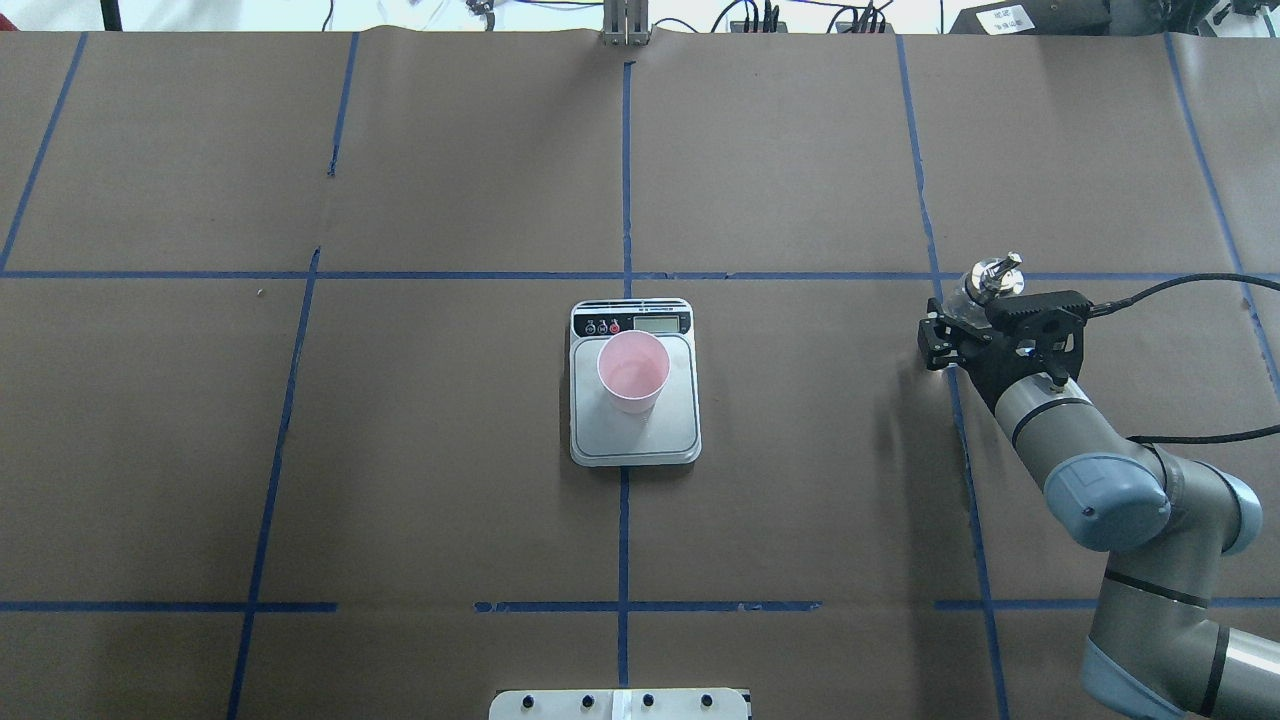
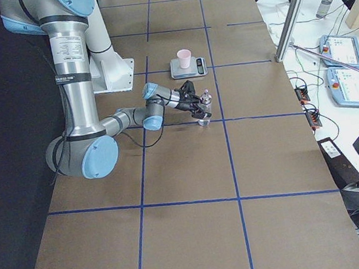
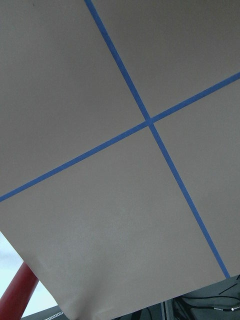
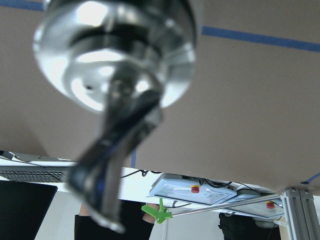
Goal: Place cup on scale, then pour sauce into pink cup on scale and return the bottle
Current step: 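Lift the sauce bottle with the right gripper, then carry the bottle with the right gripper to above the pink cup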
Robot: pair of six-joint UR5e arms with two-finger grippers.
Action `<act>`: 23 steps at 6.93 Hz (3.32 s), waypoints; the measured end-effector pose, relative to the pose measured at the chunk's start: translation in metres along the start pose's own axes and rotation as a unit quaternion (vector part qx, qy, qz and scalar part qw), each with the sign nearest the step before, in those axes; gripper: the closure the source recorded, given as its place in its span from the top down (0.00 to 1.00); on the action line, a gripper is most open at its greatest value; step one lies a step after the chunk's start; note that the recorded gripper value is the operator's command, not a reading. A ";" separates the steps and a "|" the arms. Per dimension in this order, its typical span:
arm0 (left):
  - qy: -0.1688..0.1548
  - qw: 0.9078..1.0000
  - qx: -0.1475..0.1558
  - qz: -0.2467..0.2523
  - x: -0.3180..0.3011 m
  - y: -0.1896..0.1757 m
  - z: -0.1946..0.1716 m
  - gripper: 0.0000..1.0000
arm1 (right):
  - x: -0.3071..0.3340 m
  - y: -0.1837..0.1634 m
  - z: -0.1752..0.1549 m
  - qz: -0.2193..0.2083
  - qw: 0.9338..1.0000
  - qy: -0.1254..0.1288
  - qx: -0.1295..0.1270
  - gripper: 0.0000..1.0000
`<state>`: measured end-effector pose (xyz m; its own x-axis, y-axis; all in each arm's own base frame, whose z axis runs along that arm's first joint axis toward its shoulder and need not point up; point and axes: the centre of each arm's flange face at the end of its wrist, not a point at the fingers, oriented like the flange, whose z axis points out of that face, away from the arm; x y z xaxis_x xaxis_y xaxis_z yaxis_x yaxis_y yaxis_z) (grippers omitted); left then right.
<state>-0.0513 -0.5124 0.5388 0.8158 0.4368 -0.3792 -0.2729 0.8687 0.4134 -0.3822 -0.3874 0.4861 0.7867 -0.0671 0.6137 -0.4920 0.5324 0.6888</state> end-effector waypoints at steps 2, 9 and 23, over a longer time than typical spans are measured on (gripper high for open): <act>-0.002 1.000 0.005 0.000 0.000 0.000 -0.006 1.00 | 0.008 -0.015 -0.001 0.017 1.000 -0.012 0.008 0.00; -0.003 1.000 0.006 -0.002 -0.002 0.001 -0.007 1.00 | -0.013 -0.097 -0.024 -0.012 0.999 -0.022 0.044 0.00; 0.143 0.985 -0.058 -0.081 -0.014 0.078 0.082 1.00 | -0.229 -0.097 -0.079 -0.455 0.871 0.119 0.139 0.00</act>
<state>-0.0424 -0.4702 0.6447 0.6806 0.3242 -0.6570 -0.2217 0.9458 0.2371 -0.4855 -0.3574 0.2480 0.9368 -0.1602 -0.3109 0.3314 0.1226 0.9355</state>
